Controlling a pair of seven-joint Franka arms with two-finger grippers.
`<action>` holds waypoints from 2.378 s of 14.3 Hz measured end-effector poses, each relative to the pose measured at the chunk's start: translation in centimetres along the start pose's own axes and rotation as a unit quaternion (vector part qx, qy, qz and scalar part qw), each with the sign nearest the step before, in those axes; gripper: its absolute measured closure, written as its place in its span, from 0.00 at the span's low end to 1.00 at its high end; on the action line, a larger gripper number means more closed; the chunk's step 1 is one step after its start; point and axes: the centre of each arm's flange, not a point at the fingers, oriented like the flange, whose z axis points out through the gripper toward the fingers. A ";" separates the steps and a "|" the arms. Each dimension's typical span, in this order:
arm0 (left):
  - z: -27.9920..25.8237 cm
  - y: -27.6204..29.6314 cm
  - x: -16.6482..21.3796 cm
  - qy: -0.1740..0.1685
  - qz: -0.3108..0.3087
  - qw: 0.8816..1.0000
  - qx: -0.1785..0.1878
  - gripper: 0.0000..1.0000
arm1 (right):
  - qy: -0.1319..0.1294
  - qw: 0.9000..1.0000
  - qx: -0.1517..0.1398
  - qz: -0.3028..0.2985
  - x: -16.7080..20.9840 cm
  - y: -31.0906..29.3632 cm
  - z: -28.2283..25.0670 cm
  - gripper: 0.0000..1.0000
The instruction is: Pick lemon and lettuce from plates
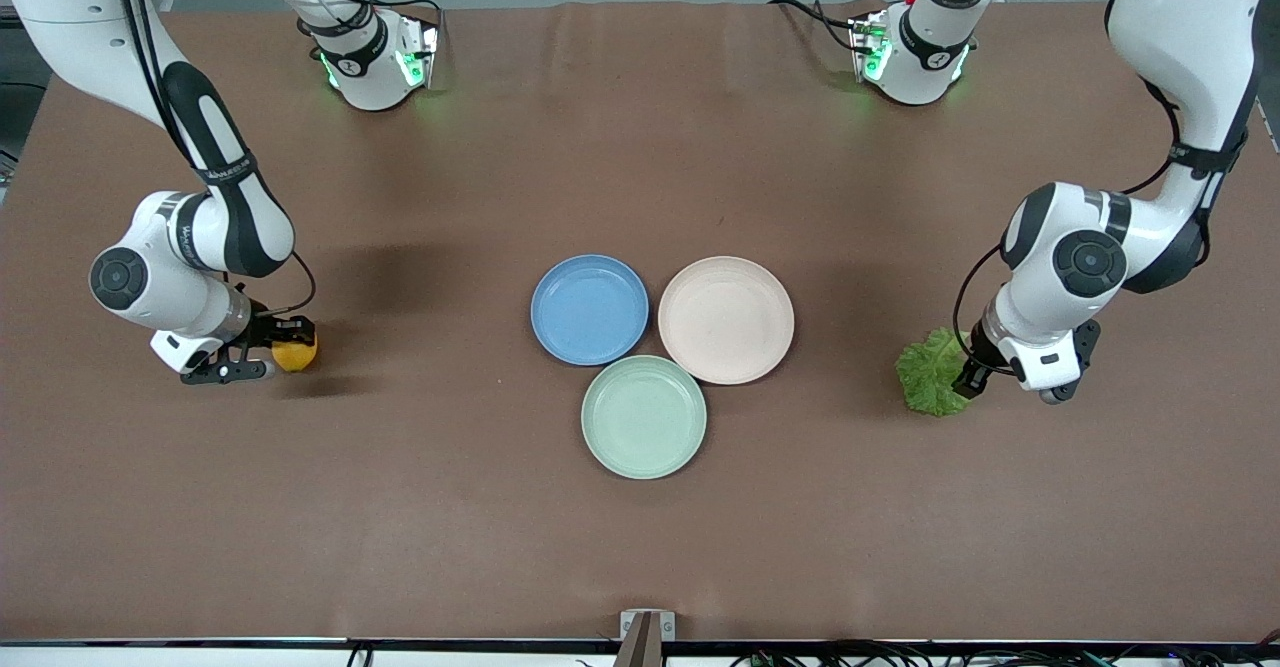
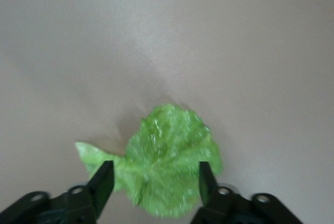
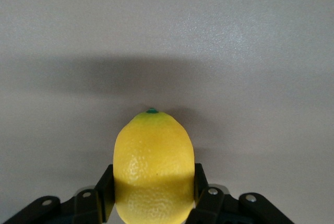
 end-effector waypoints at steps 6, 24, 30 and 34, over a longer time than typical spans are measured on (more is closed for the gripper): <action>-10.5 2.3 0.2 0.035 0.123 0.991 0.025 0.00 | -0.026 0.999 0.008 0.024 0.2 -0.2 -8.7 0.00; -32.4 -2.4 2.4 -0.008 0.345 0.938 0.044 0.00 | 0.019 0.997 0.003 0.072 -4.2 -7.9 -39.8 0.00; -35.3 -6.7 4.4 -0.041 0.385 0.922 0.001 0.00 | 0.052 0.996 0.002 0.074 -4.2 -7.7 -43.1 0.00; -36.2 -8.1 4.3 -0.043 0.399 0.916 -0.001 0.00 | 0.063 0.995 0.002 0.076 -4.1 -7.5 -44.1 0.00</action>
